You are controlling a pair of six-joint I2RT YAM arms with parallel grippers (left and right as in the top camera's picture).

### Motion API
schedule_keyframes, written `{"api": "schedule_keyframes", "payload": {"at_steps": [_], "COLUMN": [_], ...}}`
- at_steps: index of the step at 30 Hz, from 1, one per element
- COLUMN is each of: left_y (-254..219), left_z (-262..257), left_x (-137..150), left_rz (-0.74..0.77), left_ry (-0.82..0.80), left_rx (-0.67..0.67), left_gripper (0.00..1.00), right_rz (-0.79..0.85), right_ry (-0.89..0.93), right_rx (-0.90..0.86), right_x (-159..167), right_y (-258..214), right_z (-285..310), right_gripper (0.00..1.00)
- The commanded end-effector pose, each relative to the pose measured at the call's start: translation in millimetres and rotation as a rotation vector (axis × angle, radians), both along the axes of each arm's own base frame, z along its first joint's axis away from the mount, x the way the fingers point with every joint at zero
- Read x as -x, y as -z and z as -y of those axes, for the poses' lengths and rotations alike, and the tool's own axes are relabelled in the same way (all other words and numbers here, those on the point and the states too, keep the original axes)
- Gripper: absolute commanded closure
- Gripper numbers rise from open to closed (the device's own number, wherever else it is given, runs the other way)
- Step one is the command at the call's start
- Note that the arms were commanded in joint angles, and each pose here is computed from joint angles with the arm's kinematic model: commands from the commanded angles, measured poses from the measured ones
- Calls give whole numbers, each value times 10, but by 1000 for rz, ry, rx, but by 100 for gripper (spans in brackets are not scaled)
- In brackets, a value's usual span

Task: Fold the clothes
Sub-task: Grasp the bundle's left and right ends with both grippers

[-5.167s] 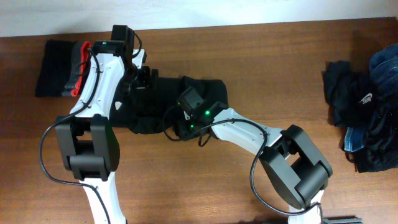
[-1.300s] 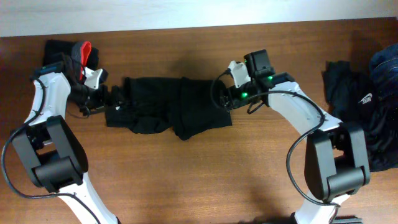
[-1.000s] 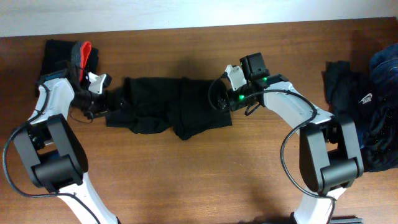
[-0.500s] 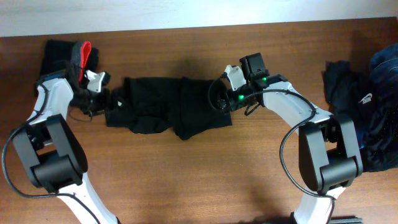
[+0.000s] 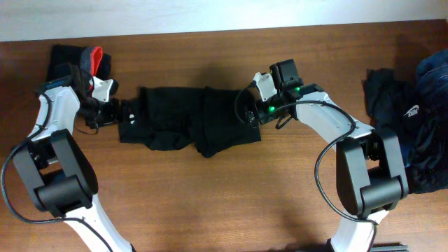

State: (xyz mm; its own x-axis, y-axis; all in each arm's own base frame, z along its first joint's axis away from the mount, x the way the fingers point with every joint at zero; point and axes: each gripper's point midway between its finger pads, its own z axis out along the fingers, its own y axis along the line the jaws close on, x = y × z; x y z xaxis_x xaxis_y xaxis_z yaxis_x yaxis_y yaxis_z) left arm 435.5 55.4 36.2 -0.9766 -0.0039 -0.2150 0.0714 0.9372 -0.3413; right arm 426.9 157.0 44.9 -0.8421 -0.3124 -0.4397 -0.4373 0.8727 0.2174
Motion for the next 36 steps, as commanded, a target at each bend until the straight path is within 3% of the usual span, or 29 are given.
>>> {"api": "schedule_keyframes", "payload": {"at_steps": [1,15,24,26,27,29,30,36], "left_y": [-19,307,152,152,152,152,152,155], "left_z": [-45,55,323,321,321,323,321,315], "left_x": [11,136,63,64,64,63,63,64], "left_rz": [27,27,86,86,86,86,86,85], "left_ry": [8,14,36,35,35,35,35,34], "left_rx": [-28,5,178,178,178,178,178,173], "left_gripper": [13,7,20,28,39,70,77,93], "right_rz": [-3,-2,6,10,10,11,11,10], "right_ry": [5,6,24,37,39,40,40,40], "right_rx": [15,17,53,81,87,88,88,87], "right_x": [-6,-10,-31,-42,-43,-45,-45,-43], "right_y": [53,53,70,84,87,87,87,87], "right_z": [32,36,103,155,165,166,166,166], "right_gripper": [5,4,4,4,4,4,4,9]}}
